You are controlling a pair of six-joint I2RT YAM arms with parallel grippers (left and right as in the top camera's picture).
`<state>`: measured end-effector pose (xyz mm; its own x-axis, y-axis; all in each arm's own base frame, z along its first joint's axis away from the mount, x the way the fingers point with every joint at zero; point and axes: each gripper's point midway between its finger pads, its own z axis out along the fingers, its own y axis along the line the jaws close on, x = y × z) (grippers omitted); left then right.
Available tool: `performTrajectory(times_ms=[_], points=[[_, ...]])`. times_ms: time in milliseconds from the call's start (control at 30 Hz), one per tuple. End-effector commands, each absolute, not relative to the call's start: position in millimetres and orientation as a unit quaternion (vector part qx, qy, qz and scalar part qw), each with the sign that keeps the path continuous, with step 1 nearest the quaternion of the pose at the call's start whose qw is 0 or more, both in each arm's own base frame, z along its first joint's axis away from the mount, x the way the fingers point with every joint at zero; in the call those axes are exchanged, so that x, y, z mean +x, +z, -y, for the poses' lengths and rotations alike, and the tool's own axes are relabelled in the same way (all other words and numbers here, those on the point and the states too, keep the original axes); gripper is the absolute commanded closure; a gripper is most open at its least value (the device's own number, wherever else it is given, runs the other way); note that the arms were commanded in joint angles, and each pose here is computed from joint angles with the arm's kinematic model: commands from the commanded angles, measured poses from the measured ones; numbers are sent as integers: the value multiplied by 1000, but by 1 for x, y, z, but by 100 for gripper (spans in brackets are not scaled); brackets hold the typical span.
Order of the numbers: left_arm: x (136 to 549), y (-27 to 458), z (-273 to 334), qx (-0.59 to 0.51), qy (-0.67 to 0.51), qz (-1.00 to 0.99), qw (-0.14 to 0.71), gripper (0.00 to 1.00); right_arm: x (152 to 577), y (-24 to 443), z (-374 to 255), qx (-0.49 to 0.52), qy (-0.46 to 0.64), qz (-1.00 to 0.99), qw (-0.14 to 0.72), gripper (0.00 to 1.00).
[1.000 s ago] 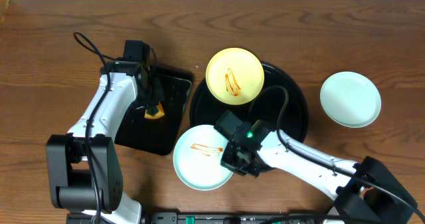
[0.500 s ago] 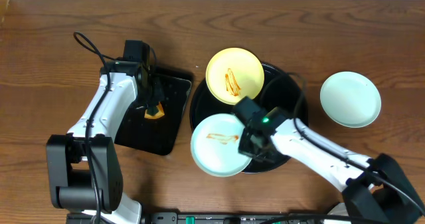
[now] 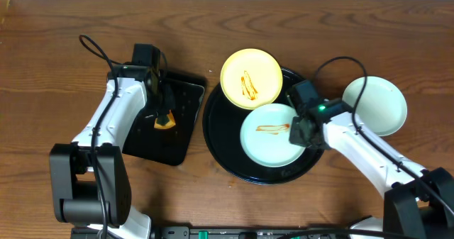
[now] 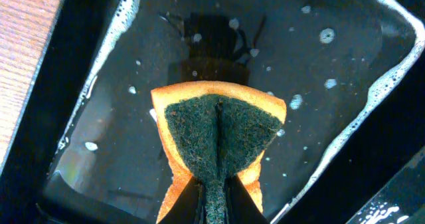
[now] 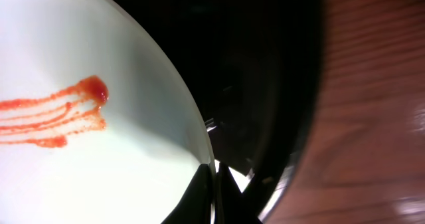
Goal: Clean dirty plates on tray and stack at the side
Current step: 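Drag the front pale green plate toward the tray center with the right gripper, then grasp the sponge again with the left gripper and lift it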
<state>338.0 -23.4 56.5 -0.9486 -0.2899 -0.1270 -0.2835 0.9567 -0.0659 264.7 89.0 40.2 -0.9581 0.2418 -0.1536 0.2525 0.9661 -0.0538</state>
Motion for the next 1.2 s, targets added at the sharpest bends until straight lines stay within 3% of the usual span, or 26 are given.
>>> performTrajectory(times_ms=[0,267,533,767,1167], points=[[323,48,30,-140,-26,-988,52,92,276,48,-56,110,-94,-984,104,99],[294,11,53,-146,-41,-988,24,92,286,50,-43,90,-107,-983,116,99],[286,6,83,-138,-61,-988,18,92,287,50,-44,79,-106,-984,118,99],[304,14,125,-112,-141,-982,47,92,288,50,-44,63,-107,-985,118,99],[336,31,115,-87,-112,-983,119,92,292,50,-47,8,-107,-987,120,99]])
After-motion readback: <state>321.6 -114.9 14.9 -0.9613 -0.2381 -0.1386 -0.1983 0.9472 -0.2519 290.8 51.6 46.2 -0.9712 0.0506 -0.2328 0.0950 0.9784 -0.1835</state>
